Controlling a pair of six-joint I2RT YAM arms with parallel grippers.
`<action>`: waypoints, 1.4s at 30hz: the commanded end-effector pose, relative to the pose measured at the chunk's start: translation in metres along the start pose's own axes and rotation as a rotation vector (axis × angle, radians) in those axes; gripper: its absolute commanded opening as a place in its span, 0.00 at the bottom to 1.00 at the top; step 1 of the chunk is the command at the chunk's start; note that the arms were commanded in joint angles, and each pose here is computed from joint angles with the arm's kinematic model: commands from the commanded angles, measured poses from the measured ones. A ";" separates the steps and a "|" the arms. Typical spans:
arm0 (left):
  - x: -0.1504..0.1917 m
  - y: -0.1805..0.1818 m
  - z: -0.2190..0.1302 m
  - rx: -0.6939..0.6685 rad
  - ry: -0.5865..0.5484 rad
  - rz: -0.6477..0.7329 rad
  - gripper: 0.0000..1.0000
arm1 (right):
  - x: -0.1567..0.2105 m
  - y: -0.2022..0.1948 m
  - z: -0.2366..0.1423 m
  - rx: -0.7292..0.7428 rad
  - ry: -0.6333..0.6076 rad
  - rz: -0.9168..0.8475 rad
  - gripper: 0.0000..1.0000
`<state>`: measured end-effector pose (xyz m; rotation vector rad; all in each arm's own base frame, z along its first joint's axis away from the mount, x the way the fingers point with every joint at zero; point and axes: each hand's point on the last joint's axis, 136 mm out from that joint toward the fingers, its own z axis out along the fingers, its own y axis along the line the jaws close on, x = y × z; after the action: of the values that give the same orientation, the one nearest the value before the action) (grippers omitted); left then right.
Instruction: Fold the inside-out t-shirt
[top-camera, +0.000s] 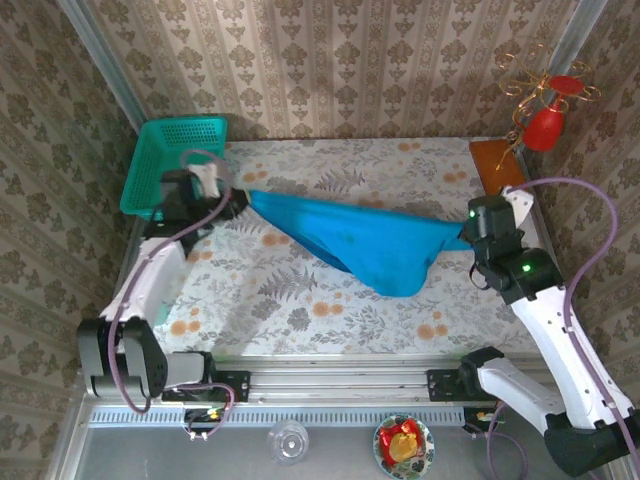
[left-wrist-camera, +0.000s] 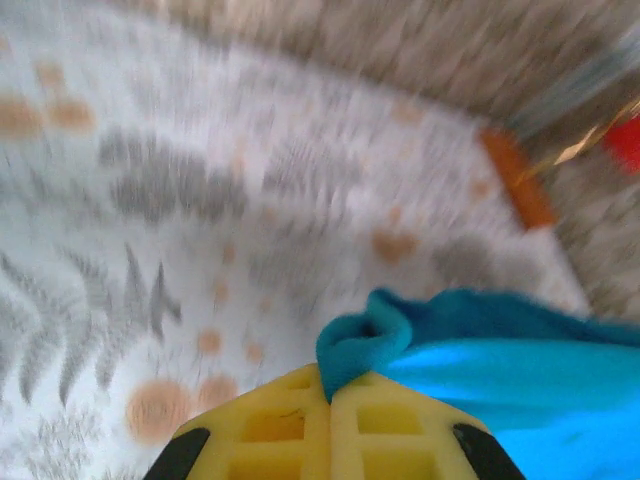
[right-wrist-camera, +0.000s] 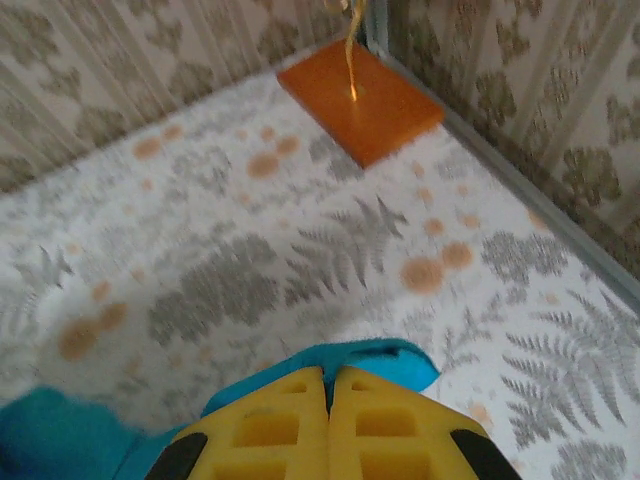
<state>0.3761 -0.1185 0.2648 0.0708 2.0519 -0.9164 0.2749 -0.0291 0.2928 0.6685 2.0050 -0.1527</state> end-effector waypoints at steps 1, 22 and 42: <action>-0.074 -0.042 -0.052 0.171 -0.187 0.024 0.00 | -0.061 0.006 -0.013 -0.020 -0.140 0.044 0.00; -0.188 -0.146 -0.155 0.422 -0.464 0.158 0.00 | -0.132 0.082 -0.060 -0.463 -0.144 0.263 0.00; -0.044 -0.109 -0.079 0.212 -0.084 0.103 0.00 | 0.036 0.050 -0.012 -0.362 0.307 0.092 0.00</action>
<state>0.3120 -0.1373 0.3928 0.2064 1.8519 -1.1408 0.2790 0.0293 0.2920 0.5978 2.1552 0.3867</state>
